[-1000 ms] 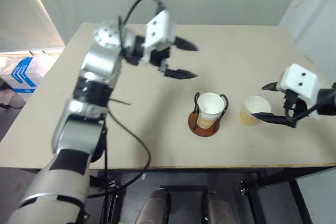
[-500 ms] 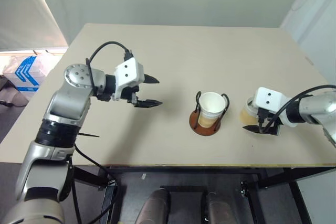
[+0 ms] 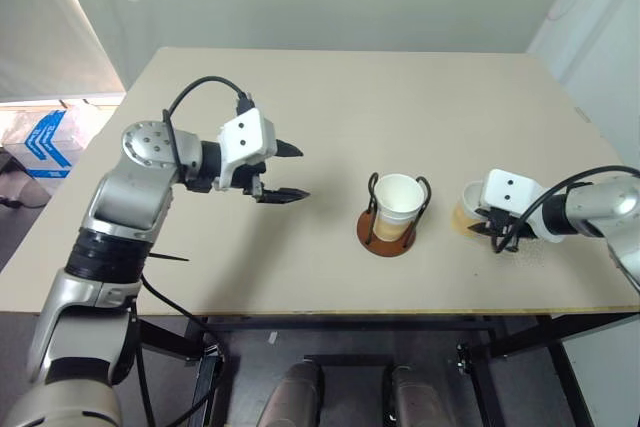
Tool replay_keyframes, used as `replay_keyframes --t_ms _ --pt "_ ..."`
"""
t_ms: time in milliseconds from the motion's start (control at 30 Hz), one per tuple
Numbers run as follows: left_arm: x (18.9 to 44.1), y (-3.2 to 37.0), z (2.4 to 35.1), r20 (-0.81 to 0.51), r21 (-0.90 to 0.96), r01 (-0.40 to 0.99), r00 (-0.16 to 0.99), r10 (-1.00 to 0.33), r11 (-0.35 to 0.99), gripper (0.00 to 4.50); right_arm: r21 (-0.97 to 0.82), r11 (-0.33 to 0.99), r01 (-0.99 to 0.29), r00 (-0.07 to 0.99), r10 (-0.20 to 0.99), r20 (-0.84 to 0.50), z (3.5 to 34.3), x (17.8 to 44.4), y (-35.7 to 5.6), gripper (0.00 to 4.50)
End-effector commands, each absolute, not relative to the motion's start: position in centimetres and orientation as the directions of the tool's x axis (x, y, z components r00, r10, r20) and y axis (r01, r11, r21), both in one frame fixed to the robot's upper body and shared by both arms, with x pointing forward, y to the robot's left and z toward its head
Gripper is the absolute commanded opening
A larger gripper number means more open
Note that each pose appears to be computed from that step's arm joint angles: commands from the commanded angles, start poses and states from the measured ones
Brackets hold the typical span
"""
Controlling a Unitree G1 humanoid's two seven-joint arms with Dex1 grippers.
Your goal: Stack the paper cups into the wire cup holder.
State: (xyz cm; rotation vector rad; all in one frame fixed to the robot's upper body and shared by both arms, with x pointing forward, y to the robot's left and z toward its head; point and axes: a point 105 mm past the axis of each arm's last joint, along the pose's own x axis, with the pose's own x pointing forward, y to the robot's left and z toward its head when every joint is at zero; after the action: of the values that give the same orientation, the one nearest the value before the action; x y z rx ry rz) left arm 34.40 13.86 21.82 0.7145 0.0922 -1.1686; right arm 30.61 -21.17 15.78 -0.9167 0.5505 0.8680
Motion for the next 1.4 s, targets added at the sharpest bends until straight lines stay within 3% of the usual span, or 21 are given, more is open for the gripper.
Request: replay_keyframes --t_ms 33,133,267,367,500,800,1233,1333,1400 --pt "34.4 13.7 23.1 -0.4 0.508 0.84 0.424 -0.813 0.189 3.84 -0.507 0.299 -0.808 0.589 0.414 -0.694 17.3 30.9 -20.8 0.02" --pt "34.6 14.1 22.8 -0.415 0.52 0.833 0.438 -0.798 0.187 3.84 -0.543 0.286 -0.79 0.613 0.412 -0.674 18.6 31.0 -21.0 0.02" --pt "34.1 14.8 22.8 -0.428 0.506 0.844 0.423 -0.799 0.176 3.84 -0.604 0.241 -0.76 0.638 0.453 -0.622 23.4 30.4 -20.5 0.02" --pt "32.7 14.4 23.9 -0.388 0.436 0.887 0.335 -0.859 0.149 3.84 -0.605 0.189 -0.774 0.577 0.605 -0.549 28.5 28.7 -17.2 0.02" --pt "31.8 14.3 25.1 -0.341 0.38 0.915 0.277 -0.899 0.138 3.84 -0.613 0.104 -0.783 0.509 0.673 -0.537 31.1 27.4 -14.8 0.02" --pt "32.0 14.1 26.2 -0.289 0.36 0.916 0.287 -0.913 0.174 3.84 -0.555 -0.043 -0.831 0.361 0.717 -0.596 29.1 26.9 -11.3 0.02" --pt "32.0 14.4 25.6 -0.306 0.368 0.91 0.311 -0.9 0.189 3.84 -0.503 -0.115 -0.857 0.309 0.665 -0.68 25.3 28.1 -11.3 0.02" --pt "32.0 14.2 25.3 -0.312 0.371 0.91 0.309 -0.898 0.184 3.84 -0.521 -0.106 -0.847 0.324 0.675 -0.663 25.0 28.9 -10.4 0.57" --pt "32.0 14.1 25.3 -0.314 0.371 0.91 0.308 -0.898 0.182 3.84 -0.534 -0.092 -0.84 0.332 0.691 -0.642 25.5 29.2 -9.9 1.24"
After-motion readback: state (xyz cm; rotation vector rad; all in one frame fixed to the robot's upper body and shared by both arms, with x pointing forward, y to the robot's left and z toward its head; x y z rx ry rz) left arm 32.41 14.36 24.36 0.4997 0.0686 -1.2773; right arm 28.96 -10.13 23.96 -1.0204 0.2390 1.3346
